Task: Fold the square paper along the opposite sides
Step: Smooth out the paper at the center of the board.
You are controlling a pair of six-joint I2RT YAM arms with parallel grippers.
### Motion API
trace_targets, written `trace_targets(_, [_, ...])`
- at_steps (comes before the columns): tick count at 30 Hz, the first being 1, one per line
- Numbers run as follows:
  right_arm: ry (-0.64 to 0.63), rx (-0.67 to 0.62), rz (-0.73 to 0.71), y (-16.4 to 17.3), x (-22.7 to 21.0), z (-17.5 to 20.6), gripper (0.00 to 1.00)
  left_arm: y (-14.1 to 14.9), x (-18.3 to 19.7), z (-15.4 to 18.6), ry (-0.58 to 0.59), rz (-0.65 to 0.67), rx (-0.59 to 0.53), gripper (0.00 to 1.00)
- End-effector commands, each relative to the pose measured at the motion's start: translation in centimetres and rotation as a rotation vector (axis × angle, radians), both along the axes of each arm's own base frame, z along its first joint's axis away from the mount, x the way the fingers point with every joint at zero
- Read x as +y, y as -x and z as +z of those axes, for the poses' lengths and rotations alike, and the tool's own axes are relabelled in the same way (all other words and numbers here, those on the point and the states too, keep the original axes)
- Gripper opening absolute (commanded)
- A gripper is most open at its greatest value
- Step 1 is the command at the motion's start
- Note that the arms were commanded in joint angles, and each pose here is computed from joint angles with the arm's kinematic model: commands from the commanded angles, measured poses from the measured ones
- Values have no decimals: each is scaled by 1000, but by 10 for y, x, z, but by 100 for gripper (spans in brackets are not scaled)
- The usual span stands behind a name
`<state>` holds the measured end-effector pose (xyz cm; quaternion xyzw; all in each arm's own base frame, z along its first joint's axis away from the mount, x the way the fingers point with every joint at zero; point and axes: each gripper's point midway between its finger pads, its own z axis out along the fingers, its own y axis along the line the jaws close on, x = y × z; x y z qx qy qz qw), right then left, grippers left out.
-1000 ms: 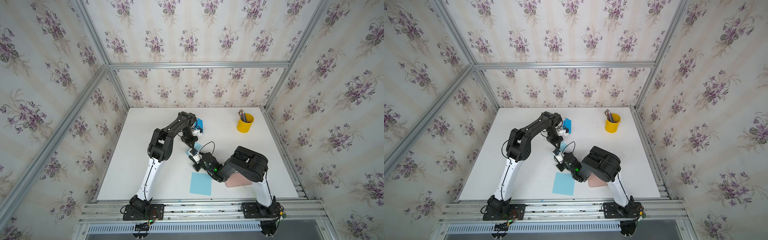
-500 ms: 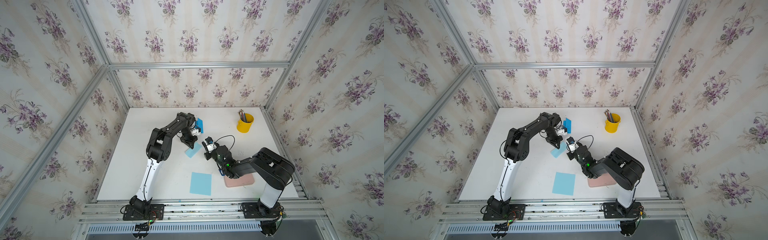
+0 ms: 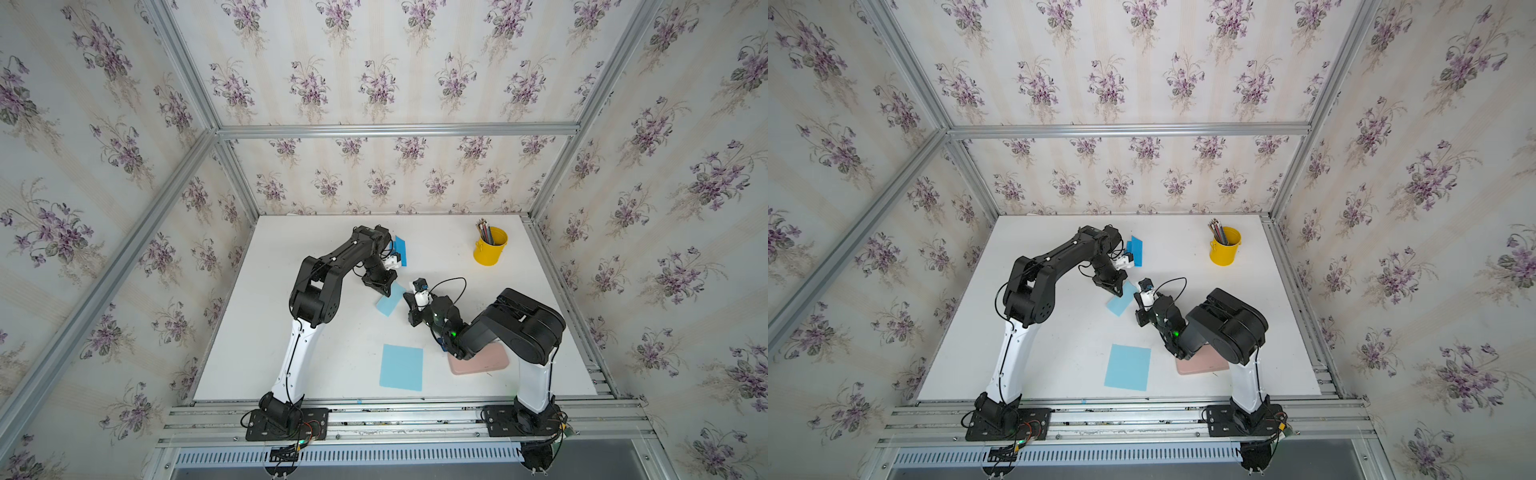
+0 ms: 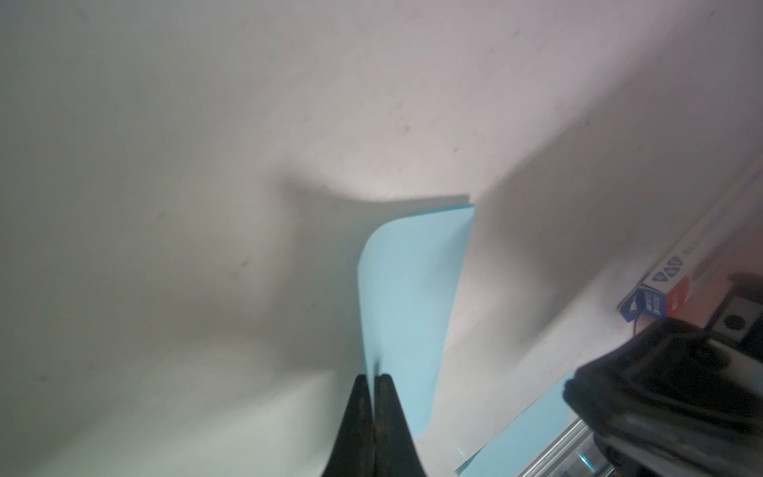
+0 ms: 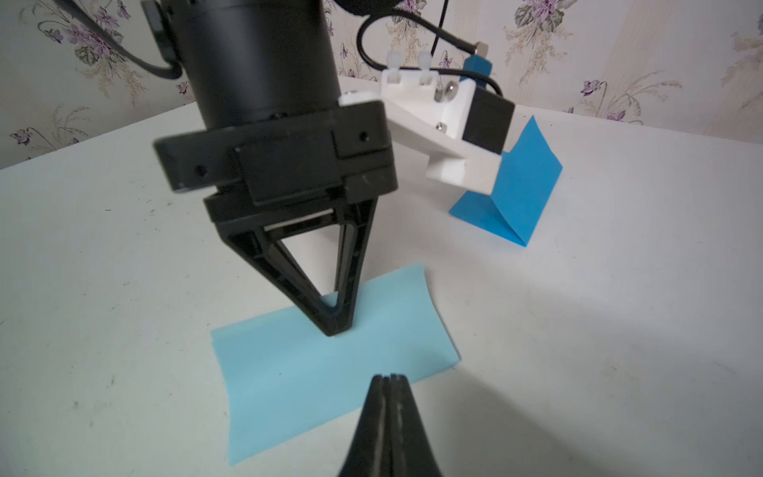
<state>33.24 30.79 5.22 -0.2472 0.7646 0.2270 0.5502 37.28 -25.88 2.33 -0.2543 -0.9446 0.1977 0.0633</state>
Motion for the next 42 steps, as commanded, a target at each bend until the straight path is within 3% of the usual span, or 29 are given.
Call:
trace_targets(1, [-11, 18, 19, -1, 7, -5, 5, 3, -6, 4, 27, 22, 1, 0])
trace_targets(10, [77, 76, -44, -16, 16, -33, 4, 11, -2, -6, 7, 33, 26, 0])
trace_targets(14, [115, 101, -137, -22, 2, -45, 4, 9, 3, -8, -14, 27, 20, 0])
trace_targets(25, [176, 169, -222, -26, -15, -60, 3, 5, 14, -10, -21, 54, 13, 0])
trace_targets(37, [151, 221, -285, -29, -38, -63, 2, 6, 17, -13, -18, 71, 20, 0])
trace_targets(42, [3, 232, -170, -24, -14, -37, 3, 5, 19, -11, -29, 71, 4, 0])
